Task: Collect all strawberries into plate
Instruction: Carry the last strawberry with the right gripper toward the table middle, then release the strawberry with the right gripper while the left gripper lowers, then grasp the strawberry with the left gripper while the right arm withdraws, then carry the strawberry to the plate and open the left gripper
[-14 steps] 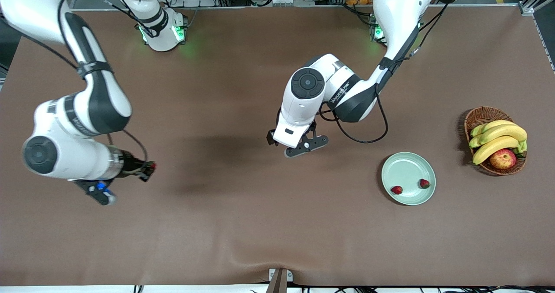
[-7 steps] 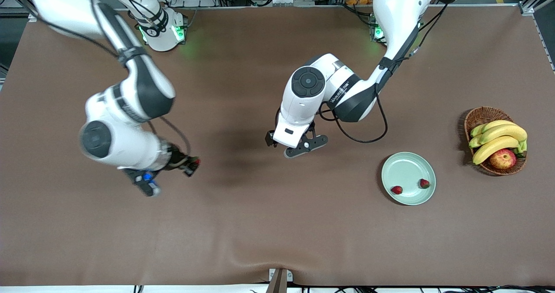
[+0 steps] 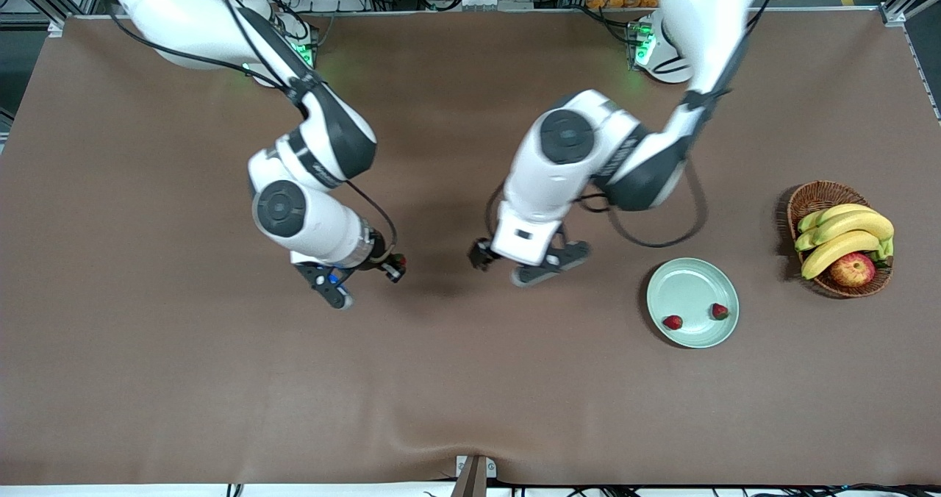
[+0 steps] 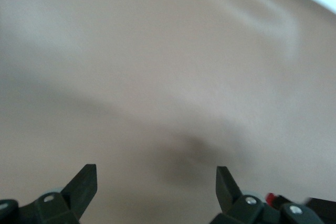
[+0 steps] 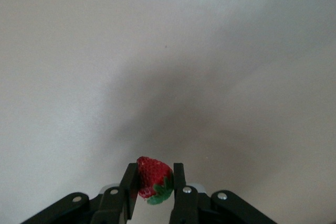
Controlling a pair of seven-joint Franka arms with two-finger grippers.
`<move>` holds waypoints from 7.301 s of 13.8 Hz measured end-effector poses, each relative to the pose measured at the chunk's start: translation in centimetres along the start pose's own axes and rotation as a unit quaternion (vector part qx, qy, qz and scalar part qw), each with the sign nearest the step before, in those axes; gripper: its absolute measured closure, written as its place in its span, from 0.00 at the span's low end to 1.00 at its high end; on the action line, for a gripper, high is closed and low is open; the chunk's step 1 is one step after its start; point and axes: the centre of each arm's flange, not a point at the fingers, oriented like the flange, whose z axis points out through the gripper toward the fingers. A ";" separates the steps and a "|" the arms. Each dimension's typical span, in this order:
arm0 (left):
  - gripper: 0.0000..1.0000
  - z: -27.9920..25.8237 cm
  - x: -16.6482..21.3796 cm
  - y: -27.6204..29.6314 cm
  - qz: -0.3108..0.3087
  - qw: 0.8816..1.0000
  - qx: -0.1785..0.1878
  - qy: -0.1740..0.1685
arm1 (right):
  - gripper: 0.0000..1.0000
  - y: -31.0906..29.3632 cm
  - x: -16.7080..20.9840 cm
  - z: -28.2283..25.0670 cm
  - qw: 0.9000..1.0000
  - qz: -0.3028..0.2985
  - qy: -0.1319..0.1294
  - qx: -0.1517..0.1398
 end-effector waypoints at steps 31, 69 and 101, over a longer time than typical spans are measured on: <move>0.00 13.7 -7.9 2.6 0.156 0.986 0.031 -0.043 | 0.00 -1.1 0.9 -0.1 0.998 0.050 0.041 -0.018; 0.68 18.7 -9.5 3.5 0.129 0.989 0.073 0.002 | 0.00 21.8 9.6 -38.3 0.944 -0.299 0.074 -0.122; 0.00 -1.5 16.6 -25.7 0.107 0.985 0.132 -0.015 | 0.00 23.1 11.3 -38.6 0.940 -0.313 0.079 -0.109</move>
